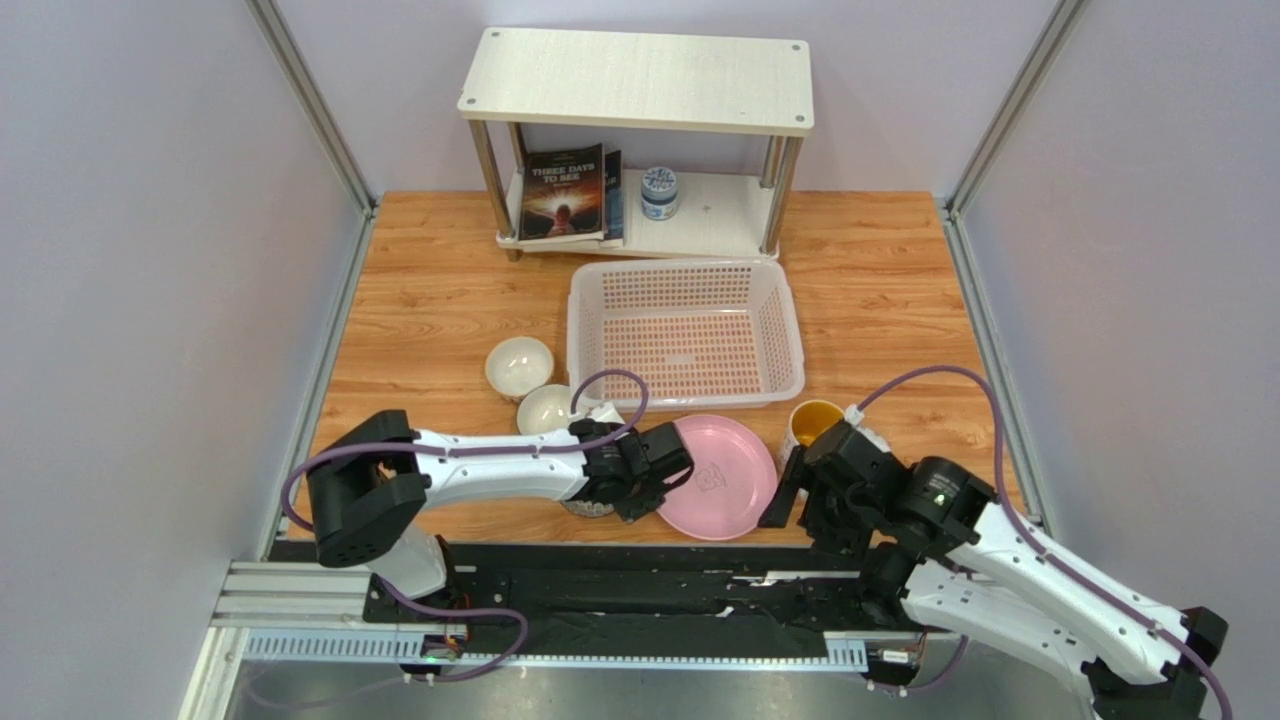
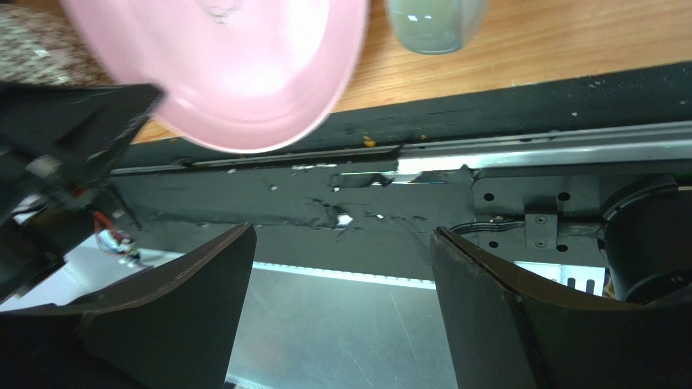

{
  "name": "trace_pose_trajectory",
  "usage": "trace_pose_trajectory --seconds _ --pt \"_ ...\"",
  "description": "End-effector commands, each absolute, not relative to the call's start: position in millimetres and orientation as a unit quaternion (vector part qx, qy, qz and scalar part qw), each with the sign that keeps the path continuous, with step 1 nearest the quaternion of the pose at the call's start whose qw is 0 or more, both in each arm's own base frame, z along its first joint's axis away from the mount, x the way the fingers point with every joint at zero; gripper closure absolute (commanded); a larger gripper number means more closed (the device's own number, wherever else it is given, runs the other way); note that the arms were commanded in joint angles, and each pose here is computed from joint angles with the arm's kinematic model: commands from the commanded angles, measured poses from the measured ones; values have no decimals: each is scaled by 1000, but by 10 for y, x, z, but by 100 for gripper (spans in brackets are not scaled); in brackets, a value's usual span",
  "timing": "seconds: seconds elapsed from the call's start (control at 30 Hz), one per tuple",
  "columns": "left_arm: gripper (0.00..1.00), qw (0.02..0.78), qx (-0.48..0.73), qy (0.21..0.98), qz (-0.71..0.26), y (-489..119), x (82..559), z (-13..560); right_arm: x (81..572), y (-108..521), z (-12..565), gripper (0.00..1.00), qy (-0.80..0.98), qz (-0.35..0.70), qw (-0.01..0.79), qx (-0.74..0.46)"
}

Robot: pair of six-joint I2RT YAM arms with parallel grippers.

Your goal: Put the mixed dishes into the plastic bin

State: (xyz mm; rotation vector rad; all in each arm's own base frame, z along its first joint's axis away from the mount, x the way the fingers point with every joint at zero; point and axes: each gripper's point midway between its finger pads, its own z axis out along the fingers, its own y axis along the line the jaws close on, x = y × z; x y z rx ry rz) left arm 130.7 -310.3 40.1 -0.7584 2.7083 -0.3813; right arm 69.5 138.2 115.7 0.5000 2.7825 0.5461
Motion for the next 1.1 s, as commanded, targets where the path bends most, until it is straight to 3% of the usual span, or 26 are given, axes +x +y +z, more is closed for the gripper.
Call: trace_pose_trajectory --seconds 0.0,0.57,0.67,0.7,0.77,0.83,1.07 --pt "100 159 -260 941 -150 -3111 1336 571 779 1568 1092 18 940 227 128 220" --pt "100 118 -237 953 -145 -3126 1176 392 845 1917 677 23 922 226 80 303" --pt "100 120 -236 953 -149 -3124 1182 405 871 1938 647 40 921 218 89 312" --pt "100 119 -235 953 -150 -3129 1173 403 886 1939 642 53 920 215 98 314" --pt "100 112 -233 954 -151 -3136 1148 400 894 1961 634 58 917 215 100 320" --pt "100 111 -230 955 -151 -3130 1137 400 885 1966 620 59 918 210 106 320" --pt "100 122 -241 949 -164 -3085 1166 475 683 2024 526 45 925 181 88 322"
